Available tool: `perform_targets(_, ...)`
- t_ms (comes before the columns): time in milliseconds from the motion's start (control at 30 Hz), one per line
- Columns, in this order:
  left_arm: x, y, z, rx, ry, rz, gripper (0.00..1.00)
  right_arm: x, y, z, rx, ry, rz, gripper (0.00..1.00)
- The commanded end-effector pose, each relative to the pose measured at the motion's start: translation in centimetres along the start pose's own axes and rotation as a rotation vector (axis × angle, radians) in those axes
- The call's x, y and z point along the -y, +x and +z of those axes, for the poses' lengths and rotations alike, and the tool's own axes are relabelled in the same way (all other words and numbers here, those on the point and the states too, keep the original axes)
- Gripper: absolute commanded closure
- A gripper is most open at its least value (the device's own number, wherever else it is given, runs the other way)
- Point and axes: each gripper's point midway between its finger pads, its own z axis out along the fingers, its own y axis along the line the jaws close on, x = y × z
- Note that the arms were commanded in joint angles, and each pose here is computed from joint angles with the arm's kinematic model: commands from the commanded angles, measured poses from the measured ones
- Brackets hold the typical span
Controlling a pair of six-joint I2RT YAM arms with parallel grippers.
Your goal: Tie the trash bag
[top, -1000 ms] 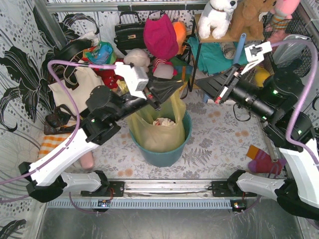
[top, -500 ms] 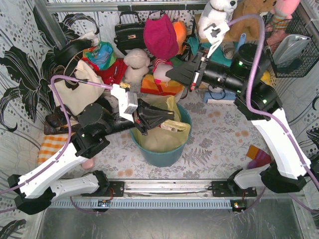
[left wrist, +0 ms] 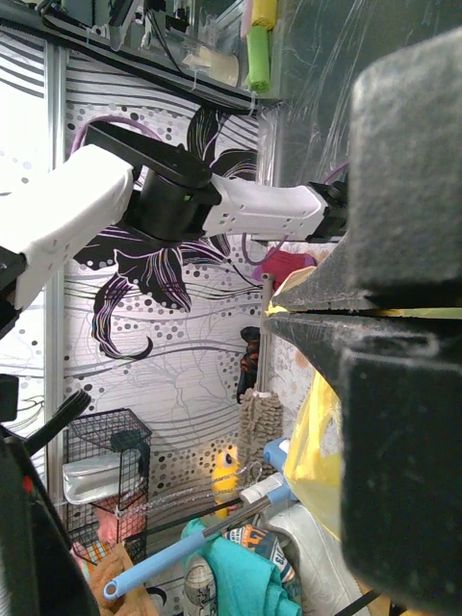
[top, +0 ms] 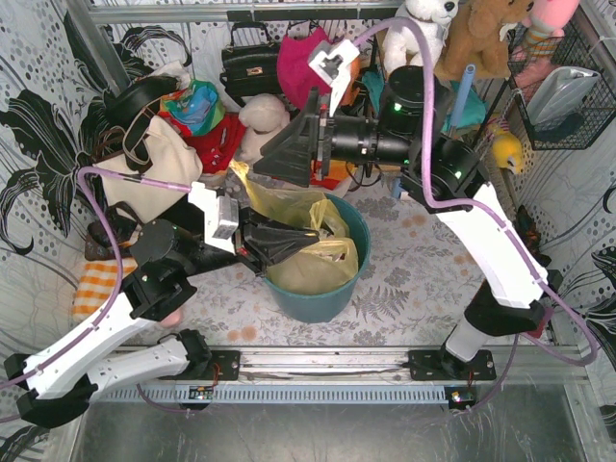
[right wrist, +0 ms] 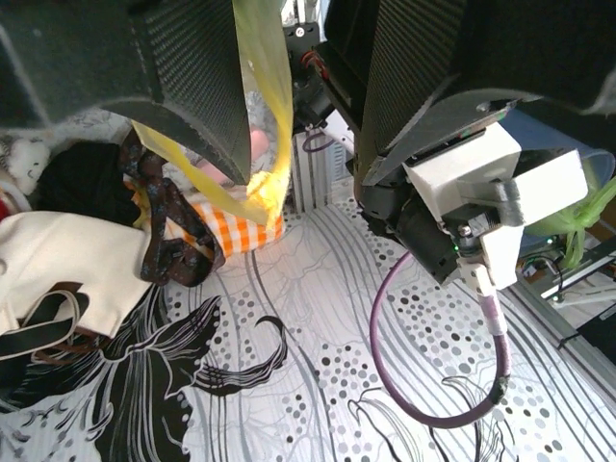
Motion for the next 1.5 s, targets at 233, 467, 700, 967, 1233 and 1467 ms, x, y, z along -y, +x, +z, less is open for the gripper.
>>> perform_targets(233, 0.1, -0.6, -0.7, 0.042, -0.013, 0.010, 0.97, 1.1, 2.3, 3.4, -0.064, 0.073, 0.052, 0.49)
perform_targets(467, 0.0, -0.5, -0.7, 0.041, -0.020, 0.010, 0.97, 1.2, 2.6, 4.2, -0.065, 0.074, 0.066, 0.66)
perform_targets(700, -0.1, -0.7, -0.6, 0.046, -0.025, 0.017, 0.97, 0.7, 1.5, 3.9, -0.026, 0.074, 0.048, 0.75)
perform_targets(967, -0.2, -0.7, -0.6, 0.045, -0.027, 0.017, 0.97, 1.0, 1.4, 3.9, -0.023, 0.088, 0.045, 1.00)
perform_targets(1233, -1.5, -3.0, -0.4, 0.115, -0.097, 0.067, 0.97, 0.8, -1.1, 3.4, 0.065, 0.118, 0.031, 1.00)
perform_targets(1467, -3.0, -6.7, 0.4, 0.205, -0.162, 0.174, 0.98, 1.2, -1.2, 1.8, 0.101, 0.182, 0.051, 1.00)
